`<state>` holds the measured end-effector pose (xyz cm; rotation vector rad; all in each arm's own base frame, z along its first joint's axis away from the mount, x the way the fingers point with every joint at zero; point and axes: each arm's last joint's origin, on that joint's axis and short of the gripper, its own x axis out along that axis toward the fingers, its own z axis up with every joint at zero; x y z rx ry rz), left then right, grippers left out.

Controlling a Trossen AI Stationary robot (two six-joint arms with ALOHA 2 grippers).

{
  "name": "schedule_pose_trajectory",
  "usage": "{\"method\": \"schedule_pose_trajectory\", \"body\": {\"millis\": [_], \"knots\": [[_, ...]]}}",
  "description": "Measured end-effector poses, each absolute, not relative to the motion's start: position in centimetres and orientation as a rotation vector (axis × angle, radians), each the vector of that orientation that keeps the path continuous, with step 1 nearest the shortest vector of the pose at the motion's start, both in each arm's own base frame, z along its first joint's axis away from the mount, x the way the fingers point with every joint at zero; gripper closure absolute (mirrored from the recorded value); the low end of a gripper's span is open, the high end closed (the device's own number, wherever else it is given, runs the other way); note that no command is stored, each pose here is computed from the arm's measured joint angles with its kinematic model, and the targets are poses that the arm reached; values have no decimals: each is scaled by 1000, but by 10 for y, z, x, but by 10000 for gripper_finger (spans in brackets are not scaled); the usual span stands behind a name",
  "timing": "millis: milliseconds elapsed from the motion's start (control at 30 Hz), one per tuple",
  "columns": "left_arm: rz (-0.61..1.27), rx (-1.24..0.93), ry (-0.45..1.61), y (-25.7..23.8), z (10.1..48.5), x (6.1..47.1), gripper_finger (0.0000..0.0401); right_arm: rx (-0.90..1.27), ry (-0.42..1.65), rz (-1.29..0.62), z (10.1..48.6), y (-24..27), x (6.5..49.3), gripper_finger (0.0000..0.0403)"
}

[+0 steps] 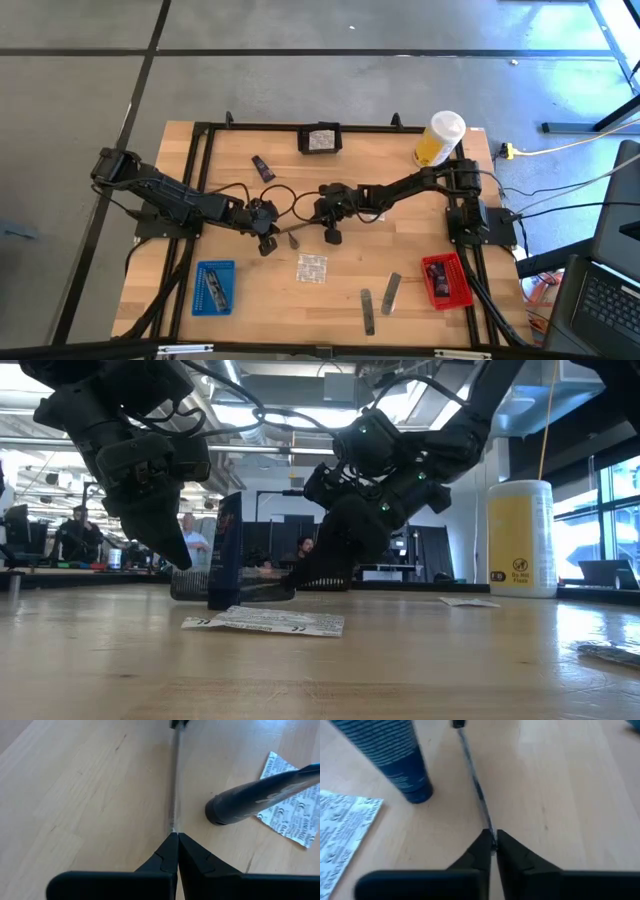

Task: Pick & Place Travel size toiletries
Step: Put the black comb into the blue bin

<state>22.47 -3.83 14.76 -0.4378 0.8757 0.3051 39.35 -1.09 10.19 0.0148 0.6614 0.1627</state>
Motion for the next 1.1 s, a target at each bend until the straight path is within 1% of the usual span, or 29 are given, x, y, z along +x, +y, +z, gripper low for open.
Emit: {"method": "schedule_pose_trajectory", "body": {"millis": [133,233,333,567,633,733,900,1100], "knots": [[315,-432,870,-38,148,225,398,26,665,179,102,-10,393,393],[303,-429,873,-38,148,225,380,31,666,192,102,-10,393,397],[272,-429,884,-39,148,225,342,35,679,200,101,-10,392,399],[243,-391,889,-39,148,225,236,58,706,247,101,-9,390,401],[229,-367,901,-39,147,224,212,66,709,265,102,-8,389,401],[187,-319,938,-40,146,222,185,80,711,300,110,-7,386,402],[177,-272,973,-39,144,220,167,65,685,305,125,-3,385,402],[172,-276,959,-40,145,221,167,49,681,282,127,-2,385,402]]}}
